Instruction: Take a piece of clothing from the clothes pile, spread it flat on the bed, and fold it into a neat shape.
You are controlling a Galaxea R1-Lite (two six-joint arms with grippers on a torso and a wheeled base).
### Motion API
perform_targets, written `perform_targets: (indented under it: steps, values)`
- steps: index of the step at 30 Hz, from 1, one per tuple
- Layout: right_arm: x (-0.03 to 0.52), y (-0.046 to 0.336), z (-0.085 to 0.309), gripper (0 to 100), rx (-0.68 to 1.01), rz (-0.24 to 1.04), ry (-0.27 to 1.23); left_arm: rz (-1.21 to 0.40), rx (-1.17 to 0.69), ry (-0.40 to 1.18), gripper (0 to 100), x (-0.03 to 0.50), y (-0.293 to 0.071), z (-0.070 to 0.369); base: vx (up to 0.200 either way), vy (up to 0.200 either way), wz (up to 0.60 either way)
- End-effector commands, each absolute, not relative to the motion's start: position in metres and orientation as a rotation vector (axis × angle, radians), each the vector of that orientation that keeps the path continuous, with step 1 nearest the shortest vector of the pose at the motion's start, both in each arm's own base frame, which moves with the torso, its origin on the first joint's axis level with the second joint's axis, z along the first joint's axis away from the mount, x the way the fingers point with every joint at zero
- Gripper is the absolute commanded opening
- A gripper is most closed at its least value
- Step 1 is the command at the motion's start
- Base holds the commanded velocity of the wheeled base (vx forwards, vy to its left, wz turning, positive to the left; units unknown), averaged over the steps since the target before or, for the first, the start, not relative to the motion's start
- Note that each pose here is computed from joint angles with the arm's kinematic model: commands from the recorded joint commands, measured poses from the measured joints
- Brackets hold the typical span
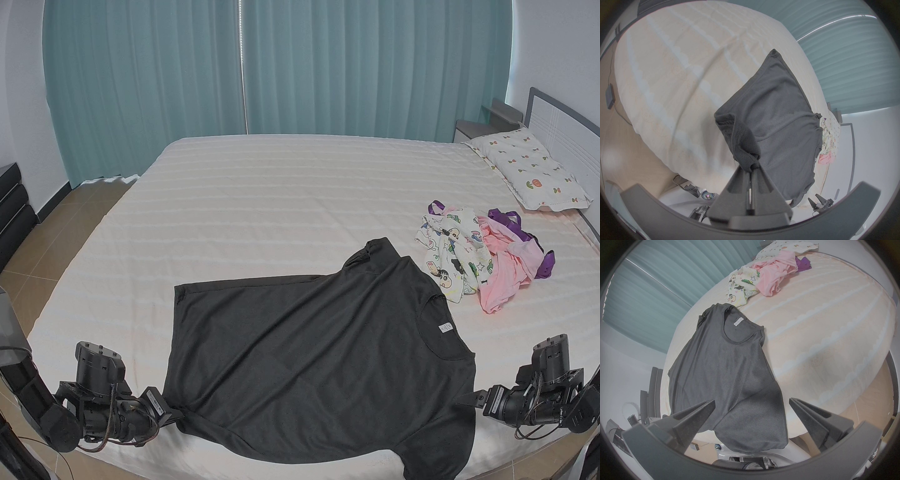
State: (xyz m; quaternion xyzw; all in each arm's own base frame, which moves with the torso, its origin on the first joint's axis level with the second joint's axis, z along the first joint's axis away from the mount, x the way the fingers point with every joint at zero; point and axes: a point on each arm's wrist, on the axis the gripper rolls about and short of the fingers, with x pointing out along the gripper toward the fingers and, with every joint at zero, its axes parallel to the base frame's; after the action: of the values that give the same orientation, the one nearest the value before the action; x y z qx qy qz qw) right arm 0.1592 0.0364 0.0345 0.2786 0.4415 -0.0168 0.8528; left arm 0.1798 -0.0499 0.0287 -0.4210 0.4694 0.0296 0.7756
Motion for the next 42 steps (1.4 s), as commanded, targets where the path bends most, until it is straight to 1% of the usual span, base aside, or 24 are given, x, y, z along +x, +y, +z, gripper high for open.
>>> perform_targets:
  steps: [1,2,7,18,19,26,31,33,34,39,40,42]
  values:
    - [0.172,0.029,0.024,100,0.599,-0.030,0.964,0.090,-0.965,1.026,0,0.174,-0.037,0.028,0.000,0.000,0.00]
    - [0.186,0.026,0.023,100,0.591,-0.016,0.935,0.078,-1.003,1.038,0,0.173,-0.030,0.028,0.000,0.000,0.00]
    - [0.213,0.028,0.010,100,0.538,0.008,0.939,0.040,-1.047,1.042,0,0.174,-0.025,0.030,0.000,0.000,0.00]
    - [0.237,0.031,-0.003,100,0.503,0.024,0.943,0.051,-1.058,1.039,0,0.176,-0.023,0.029,0.000,0.000,0.00]
    - [0.238,0.031,-0.003,0,0.501,0.025,0.940,0.051,-1.058,1.039,0,0.176,-0.023,0.029,0.000,0.000,0.00]
    - [0.257,0.025,0.002,0,0.523,0.027,0.866,0.055,-1.054,1.045,0,0.175,-0.023,0.028,0.000,0.000,0.00]
    - [0.277,0.023,0.013,0,0.545,0.047,0.774,0.054,-1.055,1.046,0,0.174,-0.023,0.028,0.000,0.000,0.00]
    - [0.277,0.023,0.013,0,0.545,0.047,0.774,0.054,-1.055,1.046,0,0.174,-0.023,0.028,0.000,0.000,0.00]
    - [0.291,0.023,0.019,0,0.548,0.064,0.720,0.054,-1.053,1.048,0,0.174,-0.023,0.028,0.000,0.000,0.00]
    - [0.302,0.027,0.017,0,0.547,0.084,0.705,0.054,-1.053,1.045,0,0.174,-0.023,0.028,0.000,0.000,0.00]
    - [0.306,0.027,0.014,100,0.547,0.086,0.697,0.055,-1.053,1.050,0,0.174,-0.023,0.028,0.000,0.000,0.00]
    - [0.308,0.028,0.009,100,0.546,0.089,0.693,0.053,-1.053,1.049,0,0.174,-0.023,0.028,0.000,0.000,0.00]
